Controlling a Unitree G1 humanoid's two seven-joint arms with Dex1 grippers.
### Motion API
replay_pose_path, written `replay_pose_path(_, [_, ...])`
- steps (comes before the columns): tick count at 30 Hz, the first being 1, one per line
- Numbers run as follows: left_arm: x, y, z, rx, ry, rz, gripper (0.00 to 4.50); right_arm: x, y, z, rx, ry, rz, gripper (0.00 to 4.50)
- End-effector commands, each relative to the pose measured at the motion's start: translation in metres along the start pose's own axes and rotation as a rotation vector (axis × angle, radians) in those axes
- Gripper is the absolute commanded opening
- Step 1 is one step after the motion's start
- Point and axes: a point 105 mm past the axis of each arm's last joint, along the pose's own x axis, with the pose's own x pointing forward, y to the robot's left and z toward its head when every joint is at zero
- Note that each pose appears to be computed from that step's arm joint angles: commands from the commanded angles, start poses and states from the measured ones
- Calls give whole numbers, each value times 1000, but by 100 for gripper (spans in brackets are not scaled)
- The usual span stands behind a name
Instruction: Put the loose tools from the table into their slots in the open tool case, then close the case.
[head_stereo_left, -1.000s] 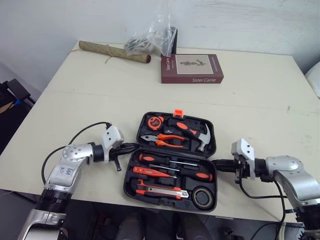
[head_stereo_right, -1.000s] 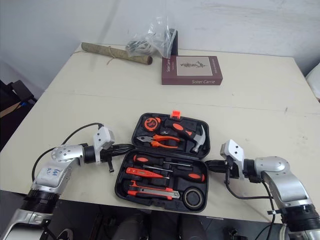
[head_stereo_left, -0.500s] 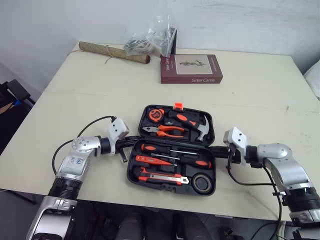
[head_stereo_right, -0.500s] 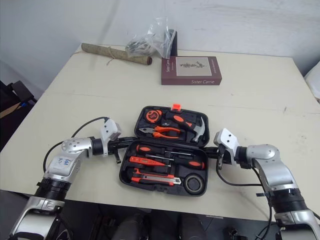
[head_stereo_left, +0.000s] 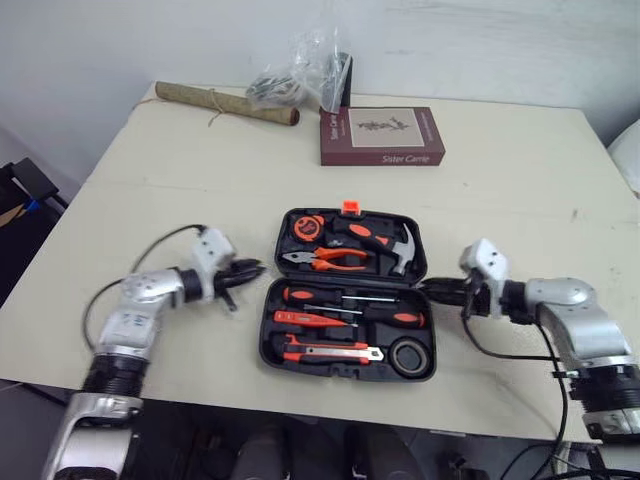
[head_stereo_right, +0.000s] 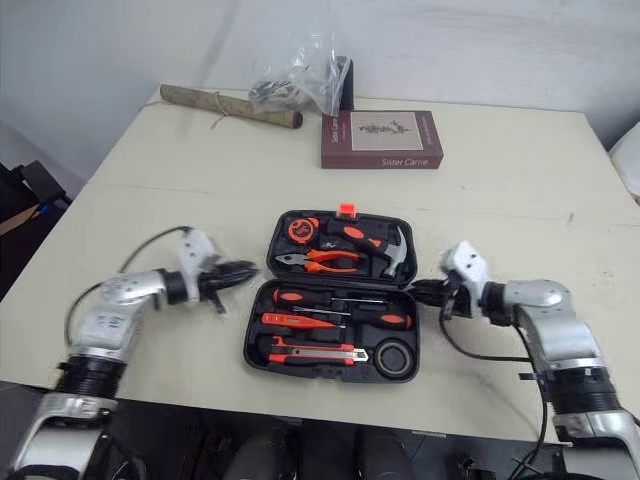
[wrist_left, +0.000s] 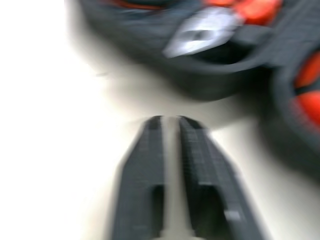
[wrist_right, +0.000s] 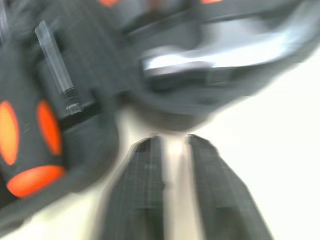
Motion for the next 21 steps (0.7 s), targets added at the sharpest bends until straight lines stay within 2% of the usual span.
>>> replay_pose_path(1, [-15,-2,43,-58,-73,-3,274,-22,-1,30,161,-11,-56,311])
replay_pose_path(2, [-16,-3,48,-77,-67,-5,316,-25,-1,30,207,25,-73,358])
replay_pose_path(4, [-11,-11,56,-187,-2,-45,410,-28,0,37,436,106,-93,449])
replay_pose_path(5, [-9,-13,58,-226,30,-57,445,-28,3,41,516,132,-87,450])
replay_pose_path(7, [-1,-14,60,-284,82,-49,445,-24,7,47,612,162,-68,450])
replay_pose_path(10, [19,-1,58,-374,159,53,445,-12,5,40,628,241,-119,450])
replay_pose_path(13, [35,4,49,-374,226,86,445,5,3,41,658,249,-125,450])
replay_pose_path(21, [58,-4,48,-440,237,33,445,23,-11,30,689,317,-271,450])
